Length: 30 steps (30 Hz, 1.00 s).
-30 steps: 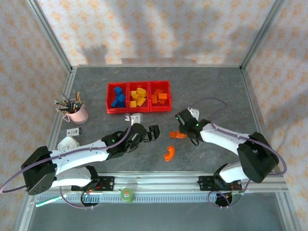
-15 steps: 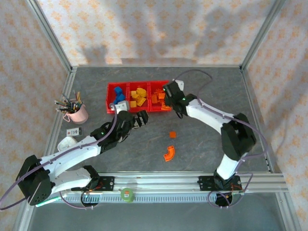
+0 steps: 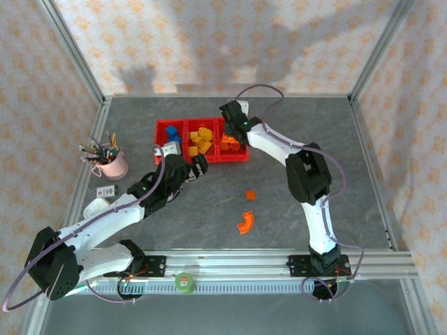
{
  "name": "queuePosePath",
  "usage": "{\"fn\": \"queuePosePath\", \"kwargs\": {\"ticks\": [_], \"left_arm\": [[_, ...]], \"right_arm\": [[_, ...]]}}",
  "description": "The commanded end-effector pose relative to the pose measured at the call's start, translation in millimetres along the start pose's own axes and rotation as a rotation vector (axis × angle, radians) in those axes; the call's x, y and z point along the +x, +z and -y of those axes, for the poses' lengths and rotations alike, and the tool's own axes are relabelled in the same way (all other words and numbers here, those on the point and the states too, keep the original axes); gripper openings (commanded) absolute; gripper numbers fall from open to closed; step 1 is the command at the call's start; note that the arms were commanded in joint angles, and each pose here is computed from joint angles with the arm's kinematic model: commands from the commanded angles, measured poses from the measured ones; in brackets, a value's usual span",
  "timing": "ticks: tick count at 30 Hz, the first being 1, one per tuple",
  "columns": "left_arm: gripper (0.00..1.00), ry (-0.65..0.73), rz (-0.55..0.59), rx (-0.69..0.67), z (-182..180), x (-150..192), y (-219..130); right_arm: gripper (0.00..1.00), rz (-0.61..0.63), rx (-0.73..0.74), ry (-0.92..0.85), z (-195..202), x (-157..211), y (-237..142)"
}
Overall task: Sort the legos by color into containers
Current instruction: Place the lego in the container.
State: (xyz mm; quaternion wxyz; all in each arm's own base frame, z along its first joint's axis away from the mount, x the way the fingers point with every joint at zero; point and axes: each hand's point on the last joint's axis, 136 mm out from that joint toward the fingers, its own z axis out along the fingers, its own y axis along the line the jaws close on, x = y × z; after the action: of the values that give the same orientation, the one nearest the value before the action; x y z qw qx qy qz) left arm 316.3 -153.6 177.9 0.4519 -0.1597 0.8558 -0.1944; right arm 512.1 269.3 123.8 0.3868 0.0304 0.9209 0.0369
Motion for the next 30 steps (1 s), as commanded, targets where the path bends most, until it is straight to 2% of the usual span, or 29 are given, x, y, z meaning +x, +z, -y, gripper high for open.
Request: {"fn": "queuePosePath", "kwargs": {"ticks": [1,6,10,22,30], "left_arm": [[0.99,0.013,0.016,0.018,8.1,-13.0,-3.8],[0.99,0.012,0.017,0.020,7.9,-14.9,-8.4],[0.99,0.010,0.005,0.045,8.6,-11.7,-13.4],[0.99,-0.004,-0.082,0.124,11.8,32.0,-27.3],[0.99,0.020,-0.142,0.145,20.1,69.1,-32.8]], "right_arm": [[0.50,0.011,0.046,-0.038,3.1,-12.3,0.6],[0.58,0.026,0.034,-0.028,4.5,-21.6,-17.3],[0.64,0.042,0.007,-0.024,10.9,-14.9,-51.8],[0.79,-0.074,-0.044,-0.001,56.9,92.5,-119.5],[0.82,-0.155,-0.046,-0.004,75.7,155.0,-141.1]]}}
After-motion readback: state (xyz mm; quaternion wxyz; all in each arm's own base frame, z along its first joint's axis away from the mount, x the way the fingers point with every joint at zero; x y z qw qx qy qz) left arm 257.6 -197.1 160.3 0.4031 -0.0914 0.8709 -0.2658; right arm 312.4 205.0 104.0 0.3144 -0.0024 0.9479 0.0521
